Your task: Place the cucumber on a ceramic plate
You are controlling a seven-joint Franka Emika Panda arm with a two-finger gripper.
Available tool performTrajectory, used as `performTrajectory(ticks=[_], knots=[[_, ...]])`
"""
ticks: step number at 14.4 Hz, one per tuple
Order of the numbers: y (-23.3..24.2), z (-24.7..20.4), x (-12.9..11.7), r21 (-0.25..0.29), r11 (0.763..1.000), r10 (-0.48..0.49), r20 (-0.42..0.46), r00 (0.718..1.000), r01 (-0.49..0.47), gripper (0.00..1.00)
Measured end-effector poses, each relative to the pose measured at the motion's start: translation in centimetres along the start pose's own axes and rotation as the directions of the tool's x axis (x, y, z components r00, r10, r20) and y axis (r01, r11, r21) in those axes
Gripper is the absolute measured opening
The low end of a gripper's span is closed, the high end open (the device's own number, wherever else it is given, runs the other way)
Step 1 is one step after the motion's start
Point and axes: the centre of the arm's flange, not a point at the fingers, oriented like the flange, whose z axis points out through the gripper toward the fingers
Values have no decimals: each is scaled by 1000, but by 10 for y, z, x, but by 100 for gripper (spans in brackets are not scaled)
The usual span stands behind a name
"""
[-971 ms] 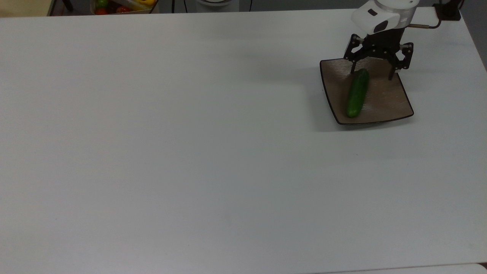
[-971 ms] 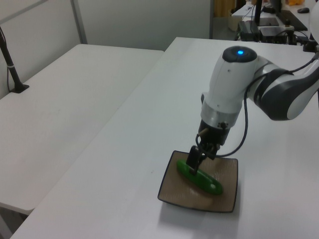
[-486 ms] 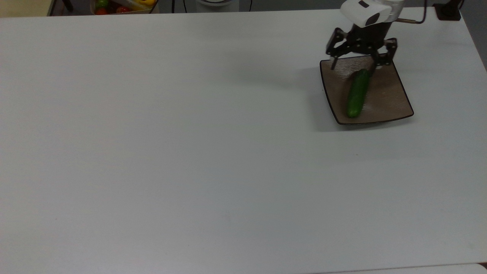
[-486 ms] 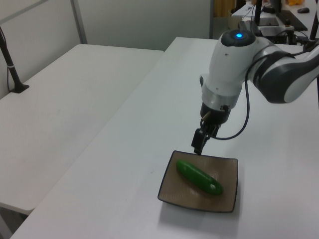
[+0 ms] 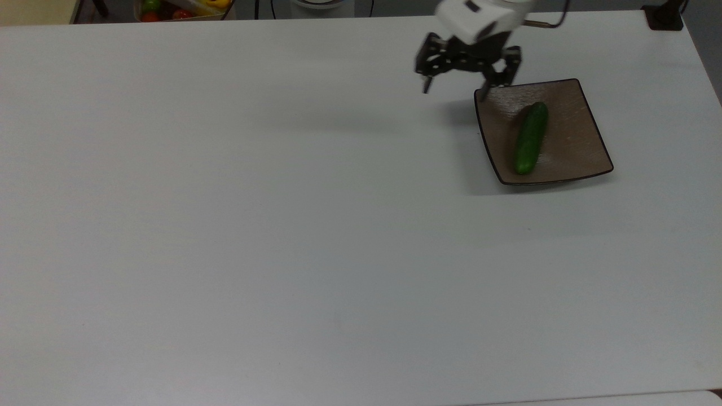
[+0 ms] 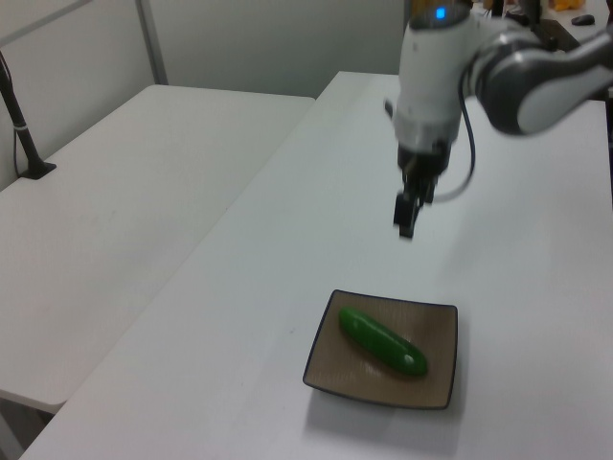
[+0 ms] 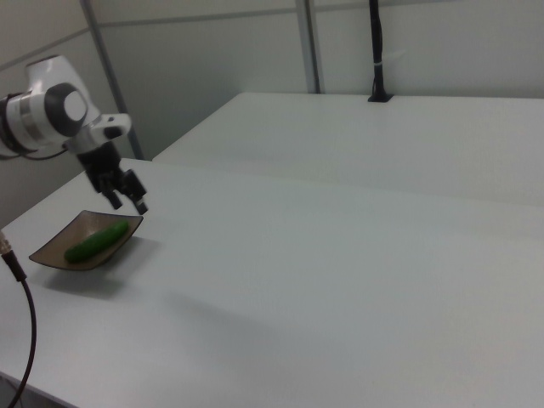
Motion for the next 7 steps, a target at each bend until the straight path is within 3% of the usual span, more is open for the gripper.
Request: performTrajectory(ticks=[3,7], knots=[[71,-23,19,30,999,36,-8,999,-36,100],[140,-45,18,55,997,45,12,999,-46,100]])
